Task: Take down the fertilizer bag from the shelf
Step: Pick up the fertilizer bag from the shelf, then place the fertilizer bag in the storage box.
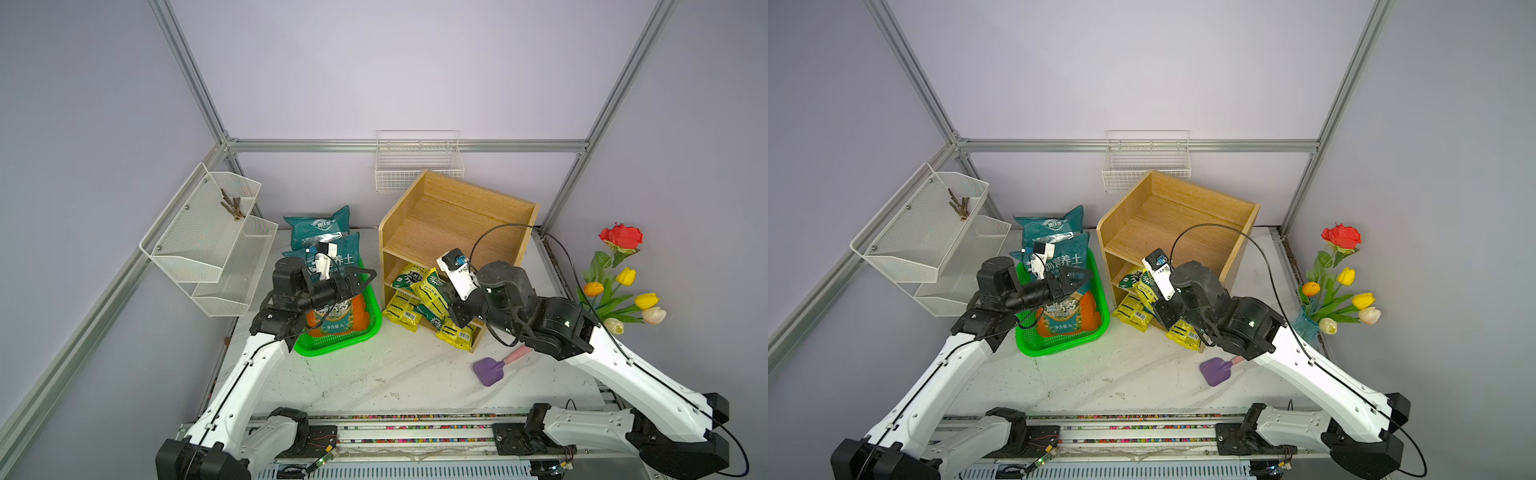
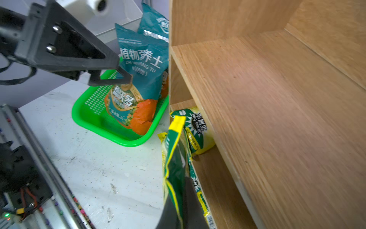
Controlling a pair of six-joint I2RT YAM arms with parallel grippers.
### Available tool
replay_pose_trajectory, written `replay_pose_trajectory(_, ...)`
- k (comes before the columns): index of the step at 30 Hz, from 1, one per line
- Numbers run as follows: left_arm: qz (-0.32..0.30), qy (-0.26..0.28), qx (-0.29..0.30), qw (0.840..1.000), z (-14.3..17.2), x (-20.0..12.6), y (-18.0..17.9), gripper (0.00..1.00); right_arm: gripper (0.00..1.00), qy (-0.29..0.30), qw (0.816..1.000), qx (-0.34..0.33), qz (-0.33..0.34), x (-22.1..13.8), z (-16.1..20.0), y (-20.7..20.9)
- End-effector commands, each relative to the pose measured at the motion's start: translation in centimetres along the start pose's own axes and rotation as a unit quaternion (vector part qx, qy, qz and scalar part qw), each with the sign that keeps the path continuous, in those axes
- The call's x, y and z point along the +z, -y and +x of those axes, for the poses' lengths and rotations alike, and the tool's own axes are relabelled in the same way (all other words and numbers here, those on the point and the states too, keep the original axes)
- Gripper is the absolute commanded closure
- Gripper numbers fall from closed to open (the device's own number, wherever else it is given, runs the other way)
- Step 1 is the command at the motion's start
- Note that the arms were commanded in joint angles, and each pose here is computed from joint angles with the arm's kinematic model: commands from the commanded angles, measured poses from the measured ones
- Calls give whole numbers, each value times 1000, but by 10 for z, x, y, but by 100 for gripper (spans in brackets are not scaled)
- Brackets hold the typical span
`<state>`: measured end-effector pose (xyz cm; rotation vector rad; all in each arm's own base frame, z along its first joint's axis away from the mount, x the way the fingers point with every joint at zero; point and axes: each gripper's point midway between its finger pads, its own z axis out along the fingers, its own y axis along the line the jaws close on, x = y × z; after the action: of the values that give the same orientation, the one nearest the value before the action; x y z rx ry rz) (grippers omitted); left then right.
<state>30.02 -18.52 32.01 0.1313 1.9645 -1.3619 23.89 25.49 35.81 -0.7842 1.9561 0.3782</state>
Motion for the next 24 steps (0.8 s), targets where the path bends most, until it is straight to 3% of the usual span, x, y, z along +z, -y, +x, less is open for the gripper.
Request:
replay_pose_trajectory(1, 125, -44, 129, 983, -5, -17, 80, 0, 100, 20, 996, -4, -90, 1, -21, -30)
replay_pose_trajectory(11, 160, -20, 278, 947, 10, -37, 114, 0, 100, 5, 978, 10, -206, 25, -26, -69)
replay_pose_trajectory(24, 189, -68, 264, 943, 21, -12, 108, 4, 100, 43, 967, 28, -251, 19, -48, -75)
